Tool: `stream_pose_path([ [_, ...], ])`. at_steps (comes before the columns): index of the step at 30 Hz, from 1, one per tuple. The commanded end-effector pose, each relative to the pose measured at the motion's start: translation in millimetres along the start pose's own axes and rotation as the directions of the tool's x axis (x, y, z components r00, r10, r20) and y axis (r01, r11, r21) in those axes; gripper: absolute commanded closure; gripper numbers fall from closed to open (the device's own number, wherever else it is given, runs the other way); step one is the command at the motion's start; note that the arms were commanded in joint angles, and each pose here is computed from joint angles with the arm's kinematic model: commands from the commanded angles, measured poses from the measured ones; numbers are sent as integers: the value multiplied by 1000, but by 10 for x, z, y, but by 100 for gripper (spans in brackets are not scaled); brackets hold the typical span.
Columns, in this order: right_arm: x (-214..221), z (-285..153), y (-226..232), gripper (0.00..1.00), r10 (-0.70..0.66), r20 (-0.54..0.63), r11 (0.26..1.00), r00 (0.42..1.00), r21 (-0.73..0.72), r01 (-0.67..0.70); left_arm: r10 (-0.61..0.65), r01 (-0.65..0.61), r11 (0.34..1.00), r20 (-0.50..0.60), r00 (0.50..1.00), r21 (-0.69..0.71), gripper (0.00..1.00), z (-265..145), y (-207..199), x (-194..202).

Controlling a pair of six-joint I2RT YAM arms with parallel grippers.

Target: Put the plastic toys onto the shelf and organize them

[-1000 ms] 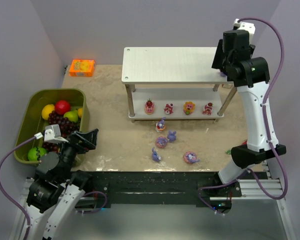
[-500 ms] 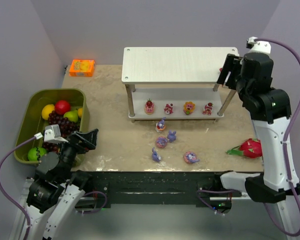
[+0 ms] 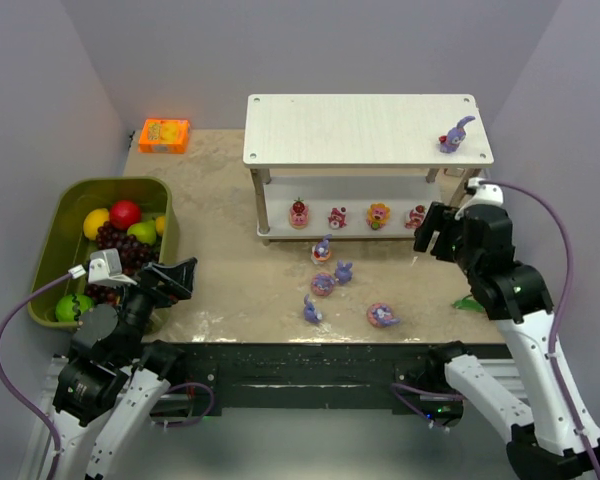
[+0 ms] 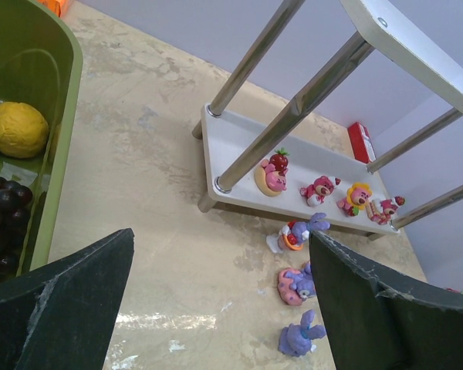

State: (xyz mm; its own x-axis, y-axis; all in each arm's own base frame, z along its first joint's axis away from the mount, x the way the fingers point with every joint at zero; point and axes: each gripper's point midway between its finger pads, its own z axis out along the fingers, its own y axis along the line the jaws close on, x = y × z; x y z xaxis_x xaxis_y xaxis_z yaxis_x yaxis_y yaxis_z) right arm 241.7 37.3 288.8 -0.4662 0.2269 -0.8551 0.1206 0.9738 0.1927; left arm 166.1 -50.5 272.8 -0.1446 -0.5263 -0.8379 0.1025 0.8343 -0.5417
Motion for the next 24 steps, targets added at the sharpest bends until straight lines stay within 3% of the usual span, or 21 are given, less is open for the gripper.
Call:
stream_pose_path([
  [1, 383, 138, 134, 22, 96, -60, 991, 994, -89, -101, -20, 19, 1000, 44, 999, 22, 0, -17, -66, -122],
  [6, 823, 299, 124, 22, 210, -120, 972, 970, -86, -221, -16, 16, 1000, 35, 999, 9, 1, 9, -52, -109],
  [14, 1575, 388, 311, 25, 211, -351, 942, 912, -177, -286, -11, 11, 1000, 23, 1000, -7, 1, 39, -33, -88],
  [19, 1628, 381, 481, 26, 247, -363, 897, 898, -266, -354, -18, 19, 1000, 30, 999, -10, 1, 32, -26, -97],
  [24, 1603, 482, 709, 28, 124, -334, 890, 934, -379, -254, -15, 15, 1000, 22, 1000, -13, 1, 48, -24, -83],
])
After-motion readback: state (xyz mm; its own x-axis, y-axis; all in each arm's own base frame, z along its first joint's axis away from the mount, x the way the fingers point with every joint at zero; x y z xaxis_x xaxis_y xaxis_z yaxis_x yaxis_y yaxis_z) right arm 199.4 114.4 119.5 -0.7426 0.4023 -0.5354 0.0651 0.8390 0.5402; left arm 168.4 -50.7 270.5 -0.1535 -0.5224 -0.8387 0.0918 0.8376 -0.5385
